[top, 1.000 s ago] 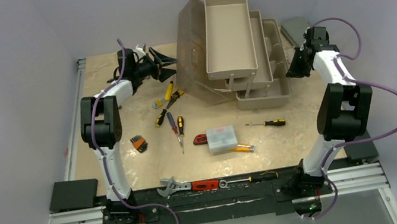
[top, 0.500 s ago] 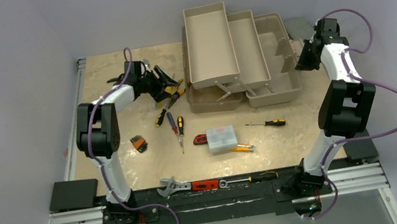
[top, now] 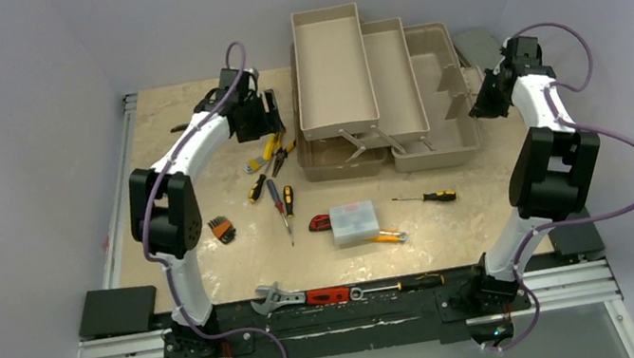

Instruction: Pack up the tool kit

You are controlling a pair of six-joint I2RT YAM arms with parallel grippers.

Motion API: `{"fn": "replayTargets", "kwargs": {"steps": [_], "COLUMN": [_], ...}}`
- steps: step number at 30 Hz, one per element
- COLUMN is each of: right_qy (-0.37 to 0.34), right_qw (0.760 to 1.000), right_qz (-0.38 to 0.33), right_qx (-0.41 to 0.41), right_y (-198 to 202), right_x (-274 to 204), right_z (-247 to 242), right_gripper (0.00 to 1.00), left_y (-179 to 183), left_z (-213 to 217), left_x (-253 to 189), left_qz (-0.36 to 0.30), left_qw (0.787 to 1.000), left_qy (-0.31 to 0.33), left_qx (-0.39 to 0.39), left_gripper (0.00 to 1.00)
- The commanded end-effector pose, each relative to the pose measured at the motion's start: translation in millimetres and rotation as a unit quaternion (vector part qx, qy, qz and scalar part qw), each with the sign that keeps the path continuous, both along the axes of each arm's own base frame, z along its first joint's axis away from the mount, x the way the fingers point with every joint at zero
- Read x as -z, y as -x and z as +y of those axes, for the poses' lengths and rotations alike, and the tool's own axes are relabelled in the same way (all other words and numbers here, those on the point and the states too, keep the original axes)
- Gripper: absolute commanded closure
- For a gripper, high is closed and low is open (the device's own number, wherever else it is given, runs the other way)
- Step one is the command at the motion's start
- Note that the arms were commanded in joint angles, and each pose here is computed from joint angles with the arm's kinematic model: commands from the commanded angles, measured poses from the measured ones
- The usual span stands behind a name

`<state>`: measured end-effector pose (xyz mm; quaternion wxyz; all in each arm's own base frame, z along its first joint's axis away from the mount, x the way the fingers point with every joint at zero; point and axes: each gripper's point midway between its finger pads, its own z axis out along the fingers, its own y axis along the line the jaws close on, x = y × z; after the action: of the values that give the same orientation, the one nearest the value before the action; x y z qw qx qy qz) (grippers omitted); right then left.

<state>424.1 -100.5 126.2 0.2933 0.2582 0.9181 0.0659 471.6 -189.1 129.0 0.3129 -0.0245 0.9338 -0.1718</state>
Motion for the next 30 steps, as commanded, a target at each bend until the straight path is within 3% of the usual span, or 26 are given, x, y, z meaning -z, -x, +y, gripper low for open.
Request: {"fn": "replayTargets", "kwargs": {"steps": [1, 9, 13, 15, 19, 22, 30], "right_qy": [-0.013, -0.039, -0.044, -0.044, -0.044, -0.040, -0.042], "right_qw": [0.994, 0.991, 0.991, 0.990, 0.989, 0.986, 0.982], "right_qz": [-0.099, -0.121, -0.124, -0.126, -0.134, -0.150, -0.168], "right_qx": [0.041, 0.036, 0.036, 0.039, 0.052, 0.068, 0.076], "right_y": [-24.0, -23.7, -23.4, -22.5, -18.6, -14.8, -9.5], "right_x": [-44.3, -44.9, -46.5, -47.3, -49.2, -55.2, -66.7], "right_z": [-5.9, 4.4, 6.0, 4.3, -1.3, -7.1, -11.3], "right_gripper": [1.00, 1.00, 1.00, 1.00, 1.00, 1.00, 1.00], "left_y": [3.1, -3.8, -0.5, 1.4, 5.8, 12.8, 35.4], "left_z": [17.1, 18.6, 27.7, 34.4, 54.4, 54.7, 57.0], "left_x": [32.6, 76.6, 93.4, 98.5, 101.1, 103.7, 96.3], "left_qz": [0.049, 0.093, 0.117, 0.128, 0.145, 0.163, 0.167], "left_qw": [0.996, 0.987, 0.979, 0.972, 0.956, 0.953, 0.958], "left_qy": [-0.070, -0.125, -0.167, -0.196, -0.255, -0.253, -0.233], "left_qx": [0.019, 0.028, 0.026, 0.025, 0.020, 0.026, 0.010], "left_gripper": [0.31, 0.28, 0.32, 0.44, 0.58, 0.64, 0.63]}}
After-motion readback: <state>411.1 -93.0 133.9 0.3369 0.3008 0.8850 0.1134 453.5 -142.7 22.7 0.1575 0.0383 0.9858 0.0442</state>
